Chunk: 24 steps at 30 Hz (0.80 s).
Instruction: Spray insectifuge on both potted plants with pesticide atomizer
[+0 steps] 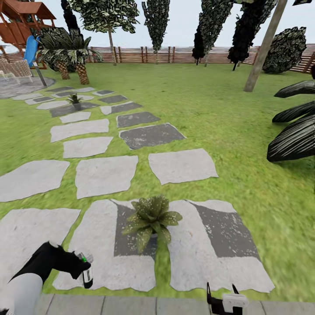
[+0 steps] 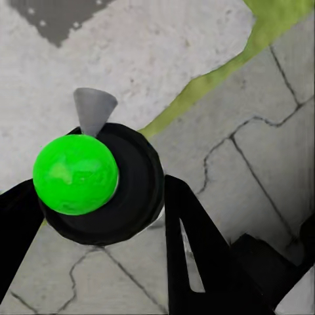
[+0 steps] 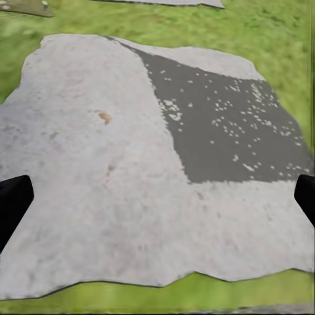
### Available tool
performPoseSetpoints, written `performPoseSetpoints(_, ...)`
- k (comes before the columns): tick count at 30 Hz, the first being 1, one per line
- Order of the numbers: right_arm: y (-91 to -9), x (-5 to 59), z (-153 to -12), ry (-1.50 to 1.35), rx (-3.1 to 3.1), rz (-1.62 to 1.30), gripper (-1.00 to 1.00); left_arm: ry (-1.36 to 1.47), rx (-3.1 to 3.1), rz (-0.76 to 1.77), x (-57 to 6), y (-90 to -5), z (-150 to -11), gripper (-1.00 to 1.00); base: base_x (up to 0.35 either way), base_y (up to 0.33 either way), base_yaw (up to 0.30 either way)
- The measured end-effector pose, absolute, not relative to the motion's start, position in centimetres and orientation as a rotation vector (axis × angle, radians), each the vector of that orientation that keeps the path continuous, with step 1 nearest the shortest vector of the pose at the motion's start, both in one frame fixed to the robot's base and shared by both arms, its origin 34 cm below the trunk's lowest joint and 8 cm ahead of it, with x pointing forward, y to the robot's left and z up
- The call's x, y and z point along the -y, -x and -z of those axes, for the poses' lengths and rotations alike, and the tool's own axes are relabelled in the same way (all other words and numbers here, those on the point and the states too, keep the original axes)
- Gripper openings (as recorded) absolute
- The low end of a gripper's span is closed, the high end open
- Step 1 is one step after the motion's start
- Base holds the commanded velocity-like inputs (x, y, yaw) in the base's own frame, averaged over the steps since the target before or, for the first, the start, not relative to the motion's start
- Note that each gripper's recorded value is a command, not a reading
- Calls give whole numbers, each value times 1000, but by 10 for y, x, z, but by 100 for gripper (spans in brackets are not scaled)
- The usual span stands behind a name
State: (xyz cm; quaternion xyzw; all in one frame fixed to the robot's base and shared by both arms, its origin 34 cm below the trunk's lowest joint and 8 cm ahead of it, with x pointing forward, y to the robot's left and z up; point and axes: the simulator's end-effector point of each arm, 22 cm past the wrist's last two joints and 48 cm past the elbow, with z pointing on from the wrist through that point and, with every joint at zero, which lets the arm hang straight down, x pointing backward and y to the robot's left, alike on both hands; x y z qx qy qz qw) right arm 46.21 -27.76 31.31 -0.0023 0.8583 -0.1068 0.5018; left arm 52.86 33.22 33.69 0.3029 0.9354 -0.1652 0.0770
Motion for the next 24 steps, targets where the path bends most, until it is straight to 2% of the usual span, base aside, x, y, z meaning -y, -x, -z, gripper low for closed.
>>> performPoseSetpoints(7, -462, 269, -313, 0, -2075, 244, 100, -889, -2744, 545, -322, -530, -337, -100, -288, -151, 166)
performPoseSetpoints(13, -465, 254, -313, 44, -2072, 202, 100, -888, -2744, 540, -321, -530, -336, -100, -62, -24, 35)
performPoseSetpoints(21, -469, 70, -307, 807, -2097, -514, 100, -1103, -2675, 605, -298, -508, -324, -100, -1, 0, 1)
performPoseSetpoints(24, -485, 36, -326, 918, -2105, -663, 100, -1290, -2663, 574, -295, -502, -321, -100, 0, 0, 0)
